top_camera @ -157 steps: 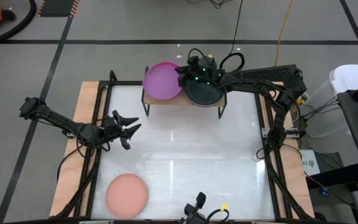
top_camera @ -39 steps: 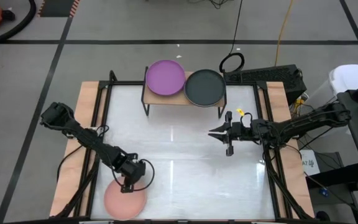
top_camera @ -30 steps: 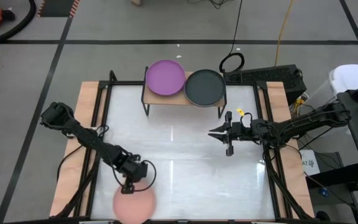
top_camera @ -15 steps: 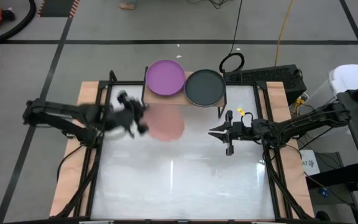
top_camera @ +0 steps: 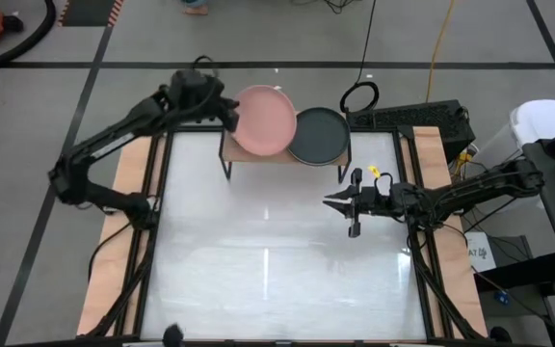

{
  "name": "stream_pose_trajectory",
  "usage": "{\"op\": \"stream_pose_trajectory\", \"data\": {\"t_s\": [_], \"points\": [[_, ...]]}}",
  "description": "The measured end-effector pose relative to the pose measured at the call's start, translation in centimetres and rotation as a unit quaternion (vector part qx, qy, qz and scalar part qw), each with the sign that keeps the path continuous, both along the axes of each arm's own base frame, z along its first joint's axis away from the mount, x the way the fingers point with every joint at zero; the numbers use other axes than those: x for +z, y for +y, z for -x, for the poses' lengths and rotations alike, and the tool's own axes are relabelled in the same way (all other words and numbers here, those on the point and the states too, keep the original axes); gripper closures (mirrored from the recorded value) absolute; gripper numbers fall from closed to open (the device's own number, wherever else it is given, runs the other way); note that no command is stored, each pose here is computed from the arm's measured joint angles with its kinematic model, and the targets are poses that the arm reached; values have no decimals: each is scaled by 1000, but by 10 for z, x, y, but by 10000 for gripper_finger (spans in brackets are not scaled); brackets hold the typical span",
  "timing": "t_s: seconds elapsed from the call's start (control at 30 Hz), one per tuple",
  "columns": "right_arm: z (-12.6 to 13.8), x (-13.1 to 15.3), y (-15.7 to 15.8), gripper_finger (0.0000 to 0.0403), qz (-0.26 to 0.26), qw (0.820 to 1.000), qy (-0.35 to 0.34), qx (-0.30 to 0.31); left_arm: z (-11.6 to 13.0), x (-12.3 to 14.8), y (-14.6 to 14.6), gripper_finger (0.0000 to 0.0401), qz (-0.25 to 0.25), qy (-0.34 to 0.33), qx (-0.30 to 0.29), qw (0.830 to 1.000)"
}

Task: Place and stack plates onto a shelf
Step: Stack the light orange plate on top of the purple plate on the shelf

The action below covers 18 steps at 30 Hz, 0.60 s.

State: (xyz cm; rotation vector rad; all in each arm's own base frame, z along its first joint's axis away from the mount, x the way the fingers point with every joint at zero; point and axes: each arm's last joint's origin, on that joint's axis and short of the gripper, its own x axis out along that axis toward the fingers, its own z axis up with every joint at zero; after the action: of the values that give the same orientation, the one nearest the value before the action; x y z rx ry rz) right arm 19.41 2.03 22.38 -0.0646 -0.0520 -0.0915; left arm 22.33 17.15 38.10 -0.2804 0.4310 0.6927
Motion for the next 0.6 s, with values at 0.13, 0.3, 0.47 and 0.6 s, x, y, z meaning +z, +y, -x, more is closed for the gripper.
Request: {"op": "stream_pose_trajectory", "data": {"t_s": [0.13,0.3,0.47,0.6], "points": [[0,-2,0,355,-4,1000,8,0,-3,-25,36,391,45,23,14,999],[0,-2,0,355,-8,1000,8,0,-3,-46,62,391,86,36,52,994],[0,-3,0,355,-16,1000,13,2,-6,-55,67,357,90,47,53,993],[0,-3,0,355,-27,1000,13,3,-8,-55,66,311,74,63,36,995]]}}
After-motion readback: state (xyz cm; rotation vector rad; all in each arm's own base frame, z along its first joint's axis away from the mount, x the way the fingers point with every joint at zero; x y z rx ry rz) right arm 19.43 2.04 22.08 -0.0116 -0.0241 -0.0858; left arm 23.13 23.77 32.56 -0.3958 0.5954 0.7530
